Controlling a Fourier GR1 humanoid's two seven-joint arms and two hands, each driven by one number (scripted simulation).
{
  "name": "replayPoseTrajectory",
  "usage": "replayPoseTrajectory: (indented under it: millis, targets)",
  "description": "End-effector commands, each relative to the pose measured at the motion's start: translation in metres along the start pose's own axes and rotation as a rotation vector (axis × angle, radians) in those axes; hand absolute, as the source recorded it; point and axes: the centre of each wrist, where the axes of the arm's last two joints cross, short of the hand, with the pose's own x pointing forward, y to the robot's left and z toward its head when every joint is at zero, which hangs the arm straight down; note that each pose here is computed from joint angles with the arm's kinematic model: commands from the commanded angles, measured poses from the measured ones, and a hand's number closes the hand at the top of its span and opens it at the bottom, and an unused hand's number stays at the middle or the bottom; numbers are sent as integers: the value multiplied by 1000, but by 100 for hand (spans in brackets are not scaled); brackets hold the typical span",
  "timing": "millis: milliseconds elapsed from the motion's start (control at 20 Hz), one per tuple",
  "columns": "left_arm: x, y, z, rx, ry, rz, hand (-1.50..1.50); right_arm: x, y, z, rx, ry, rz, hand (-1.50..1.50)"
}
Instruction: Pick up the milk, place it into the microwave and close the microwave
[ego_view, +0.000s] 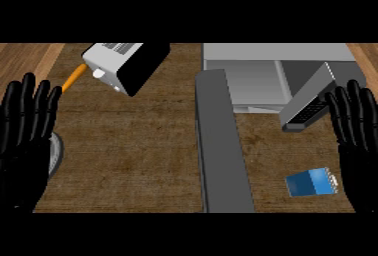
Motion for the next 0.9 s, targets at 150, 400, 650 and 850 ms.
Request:
replayPoseTrajectory:
  millis: [150, 400, 650, 850]
  targets:
    - [-8, 13, 6, 3, 50, -42, -150, 33, -33, 39, -105, 32, 130, -150]
    - [-11, 23, 30, 30, 129, 174, -150, 66, -42, 53, -82, 65, 45, -150]
    - [23, 38, 46, 4, 142, 181, -150, 67, -21, 63, -169, 86, 65, -150]
    - [36, 30, 77, 13, 138, 175, -150, 62, -35, 73, -188, 121, 101, -150]
